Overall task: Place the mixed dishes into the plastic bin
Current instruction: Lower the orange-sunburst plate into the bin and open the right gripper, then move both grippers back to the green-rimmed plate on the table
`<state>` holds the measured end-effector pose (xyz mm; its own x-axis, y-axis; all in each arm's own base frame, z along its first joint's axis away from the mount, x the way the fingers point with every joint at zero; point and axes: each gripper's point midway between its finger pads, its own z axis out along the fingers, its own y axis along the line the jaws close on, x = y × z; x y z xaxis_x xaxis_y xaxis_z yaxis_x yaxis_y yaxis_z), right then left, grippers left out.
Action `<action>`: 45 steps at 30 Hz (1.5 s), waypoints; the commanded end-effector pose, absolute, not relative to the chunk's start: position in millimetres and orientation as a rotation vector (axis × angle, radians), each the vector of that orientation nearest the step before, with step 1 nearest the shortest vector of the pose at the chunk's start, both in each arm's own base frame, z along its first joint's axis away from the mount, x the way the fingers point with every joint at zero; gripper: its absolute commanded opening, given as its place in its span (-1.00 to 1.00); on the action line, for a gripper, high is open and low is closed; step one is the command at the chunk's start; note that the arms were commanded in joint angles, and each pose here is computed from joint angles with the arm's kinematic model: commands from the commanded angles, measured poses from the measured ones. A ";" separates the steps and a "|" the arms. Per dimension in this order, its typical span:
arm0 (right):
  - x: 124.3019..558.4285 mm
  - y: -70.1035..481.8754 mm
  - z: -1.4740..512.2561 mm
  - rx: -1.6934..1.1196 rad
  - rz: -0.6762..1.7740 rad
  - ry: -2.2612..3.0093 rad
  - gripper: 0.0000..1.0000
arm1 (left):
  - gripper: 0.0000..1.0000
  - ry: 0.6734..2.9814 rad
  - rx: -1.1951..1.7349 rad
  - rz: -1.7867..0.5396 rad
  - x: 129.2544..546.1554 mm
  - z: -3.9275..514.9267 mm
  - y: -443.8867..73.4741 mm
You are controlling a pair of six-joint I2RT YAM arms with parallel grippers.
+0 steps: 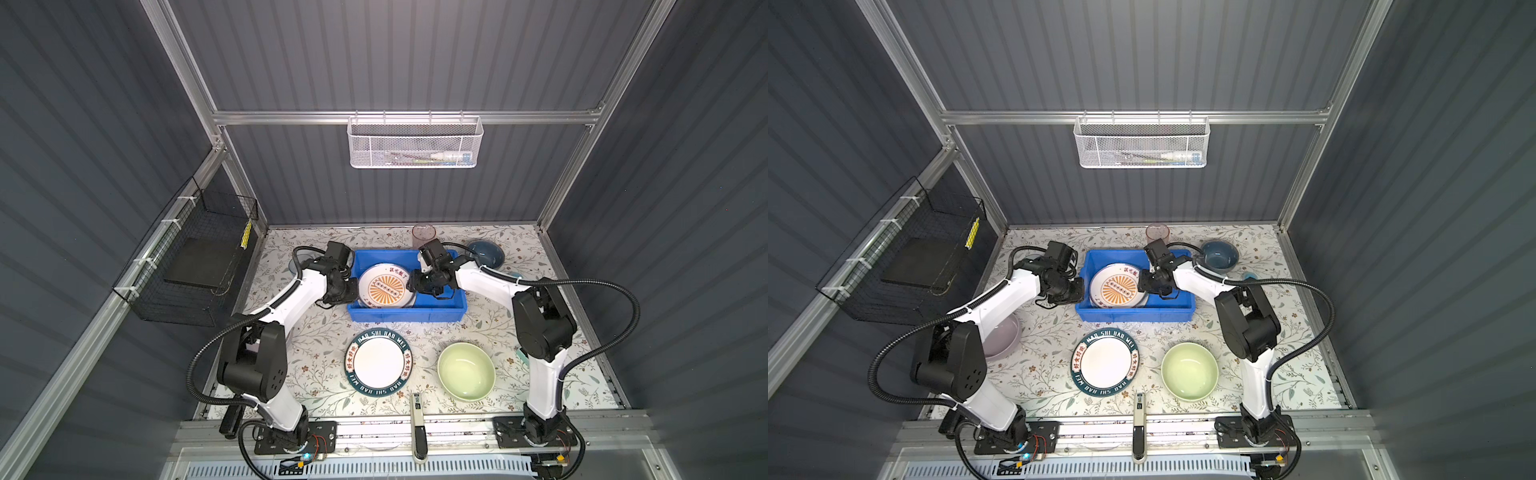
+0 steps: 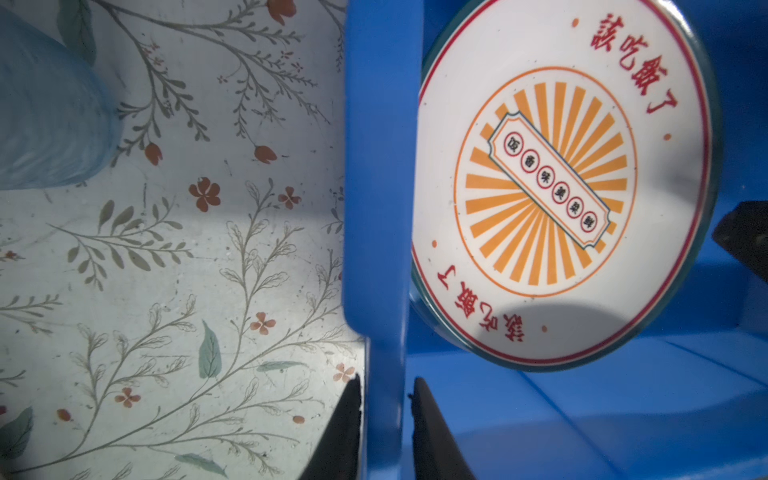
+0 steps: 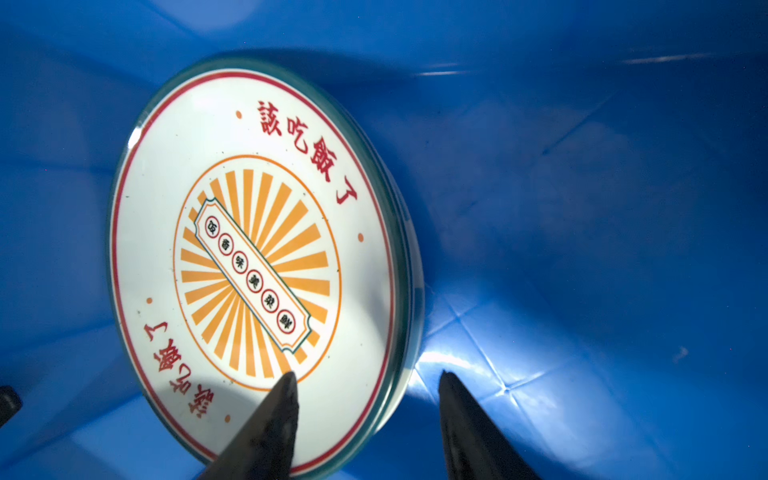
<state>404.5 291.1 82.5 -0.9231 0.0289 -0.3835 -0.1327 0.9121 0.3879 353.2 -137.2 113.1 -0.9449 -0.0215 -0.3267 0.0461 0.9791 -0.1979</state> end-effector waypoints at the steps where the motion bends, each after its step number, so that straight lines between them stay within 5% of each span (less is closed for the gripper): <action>1: 397.9 287.5 119.5 -0.148 0.580 2.624 0.18 | -0.43 2.746 -0.004 -0.288 351.2 142.0 -130.8; 8: 366.2 285.5 155.3 -0.242 0.695 2.591 0.29 | -0.17 2.780 0.030 -0.281 322.3 148.9 -122.7; 18: 290.6 270.3 170.7 -0.308 0.839 2.584 0.39 | -0.07 2.866 -0.023 -0.248 258.9 133.7 -100.4; 32: 220.9 263.0 129.1 -0.360 0.853 2.637 0.33 | -0.26 2.916 -0.246 -0.351 213.1 104.6 -97.6; 45: 219.2 295.4 88.8 -0.445 0.836 2.684 0.23 | -0.37 2.943 -0.306 -0.391 180.9 65.1 -119.7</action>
